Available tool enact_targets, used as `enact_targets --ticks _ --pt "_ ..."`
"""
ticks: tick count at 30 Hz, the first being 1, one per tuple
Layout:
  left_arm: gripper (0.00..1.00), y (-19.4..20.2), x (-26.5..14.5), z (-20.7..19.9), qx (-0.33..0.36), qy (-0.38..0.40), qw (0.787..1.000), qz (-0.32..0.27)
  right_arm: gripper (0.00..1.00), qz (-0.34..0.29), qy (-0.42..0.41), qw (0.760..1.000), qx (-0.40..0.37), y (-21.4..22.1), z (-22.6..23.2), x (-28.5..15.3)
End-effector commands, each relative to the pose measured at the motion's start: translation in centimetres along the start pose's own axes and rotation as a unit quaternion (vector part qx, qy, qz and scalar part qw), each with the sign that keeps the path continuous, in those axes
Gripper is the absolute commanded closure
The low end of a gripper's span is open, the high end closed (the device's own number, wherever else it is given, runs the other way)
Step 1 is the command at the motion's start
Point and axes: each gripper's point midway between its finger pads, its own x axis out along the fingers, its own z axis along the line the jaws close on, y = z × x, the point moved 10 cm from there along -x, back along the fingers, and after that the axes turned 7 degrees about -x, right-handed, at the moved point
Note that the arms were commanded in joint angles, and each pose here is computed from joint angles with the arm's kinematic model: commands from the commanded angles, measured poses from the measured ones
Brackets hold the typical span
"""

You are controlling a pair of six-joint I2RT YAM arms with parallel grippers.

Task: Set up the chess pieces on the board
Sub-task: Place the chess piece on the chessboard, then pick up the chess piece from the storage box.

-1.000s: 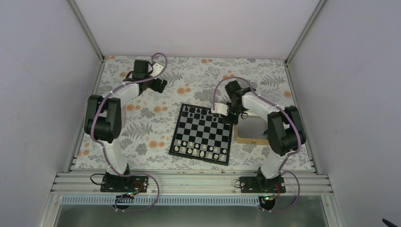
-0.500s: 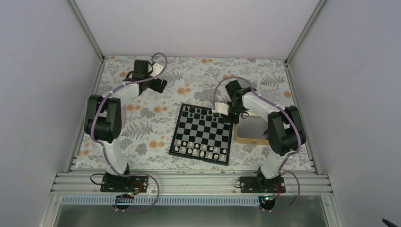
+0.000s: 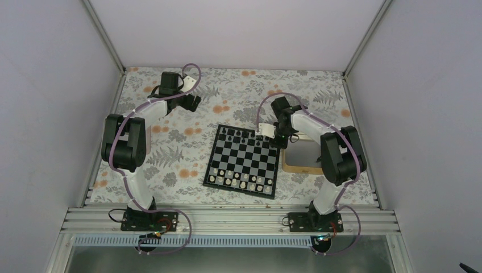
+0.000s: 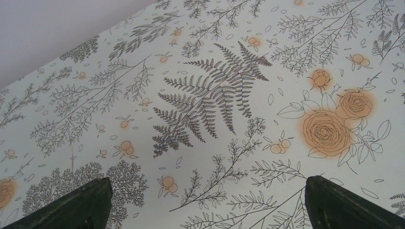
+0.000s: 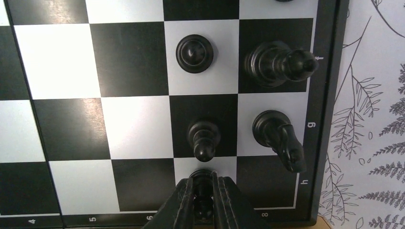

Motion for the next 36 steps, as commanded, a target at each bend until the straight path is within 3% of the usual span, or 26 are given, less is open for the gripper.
enact_targets --ticks 1,10,16,21,27,36 --pt "0.0 -0.2 -0.2 -0.1 0.008 0.002 1.0 -0.008 0.86 0.0 0.012 1.0 0.009 0.1 -0.5 0.1" --pt "0.0 -0.2 -0.1 0.0 0.008 0.002 1.0 -0.007 0.72 0.006 0.033 0.999 0.026 0.3 -1.1 -1.1" --pt "0.0 -0.4 -0.3 0.0 0.01 -0.002 1.0 -0.01 0.69 -0.01 0.082 0.996 0.04 2.0 -0.8 -7.3" --pt "0.0 -0.5 -0.1 0.1 0.01 -0.002 1.0 -0.012 0.6 0.0 0.12 0.992 0.037 7.1 0.6 -11.0" --pt "0.0 -0.1 0.5 0.0 0.006 0.007 1.0 -0.006 0.55 0.084 0.079 0.993 0.003 13.4 2.8 -9.4" --pt "0.0 -0.1 0.3 -0.1 0.007 0.005 1.0 -0.007 0.56 0.078 0.095 0.992 -0.022 17.2 2.6 -9.1"
